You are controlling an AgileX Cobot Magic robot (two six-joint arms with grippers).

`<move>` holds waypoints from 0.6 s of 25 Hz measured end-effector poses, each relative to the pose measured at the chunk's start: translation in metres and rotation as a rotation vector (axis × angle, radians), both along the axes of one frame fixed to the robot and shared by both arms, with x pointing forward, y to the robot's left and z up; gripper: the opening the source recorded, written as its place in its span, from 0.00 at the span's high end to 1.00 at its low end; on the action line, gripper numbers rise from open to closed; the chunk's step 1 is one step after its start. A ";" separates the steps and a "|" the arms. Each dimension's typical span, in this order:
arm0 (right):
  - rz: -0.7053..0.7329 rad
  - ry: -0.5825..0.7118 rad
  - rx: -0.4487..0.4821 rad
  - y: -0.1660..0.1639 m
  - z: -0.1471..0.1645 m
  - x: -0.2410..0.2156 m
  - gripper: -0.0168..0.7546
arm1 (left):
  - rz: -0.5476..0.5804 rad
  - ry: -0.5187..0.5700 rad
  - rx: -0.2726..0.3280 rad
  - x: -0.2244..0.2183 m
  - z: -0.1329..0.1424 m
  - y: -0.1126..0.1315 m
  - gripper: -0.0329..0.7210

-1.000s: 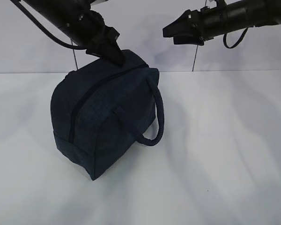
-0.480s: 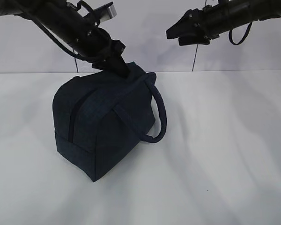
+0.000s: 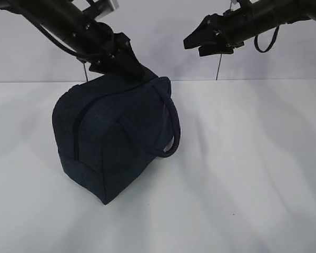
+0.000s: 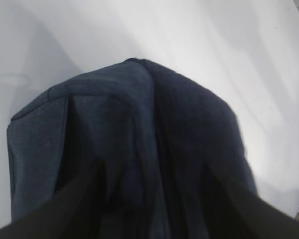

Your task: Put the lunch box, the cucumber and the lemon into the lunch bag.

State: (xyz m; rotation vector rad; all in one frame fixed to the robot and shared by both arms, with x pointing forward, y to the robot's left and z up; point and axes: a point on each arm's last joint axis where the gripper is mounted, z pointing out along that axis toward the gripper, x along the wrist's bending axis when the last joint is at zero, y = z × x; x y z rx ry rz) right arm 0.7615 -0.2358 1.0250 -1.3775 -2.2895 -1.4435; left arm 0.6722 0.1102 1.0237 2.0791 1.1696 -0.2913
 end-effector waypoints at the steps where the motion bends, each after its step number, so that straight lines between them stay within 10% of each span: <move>1: -0.006 0.006 -0.012 -0.001 0.000 0.000 0.22 | -0.001 -0.013 -0.005 -0.002 0.008 0.002 0.37; 6: -0.051 0.009 -0.079 -0.005 0.023 -0.008 0.22 | 0.017 -0.069 0.009 -0.013 0.049 0.012 0.36; 15: -0.160 -0.070 -0.393 0.022 0.105 -0.056 0.24 | 0.192 -0.106 0.303 -0.028 0.094 0.049 0.36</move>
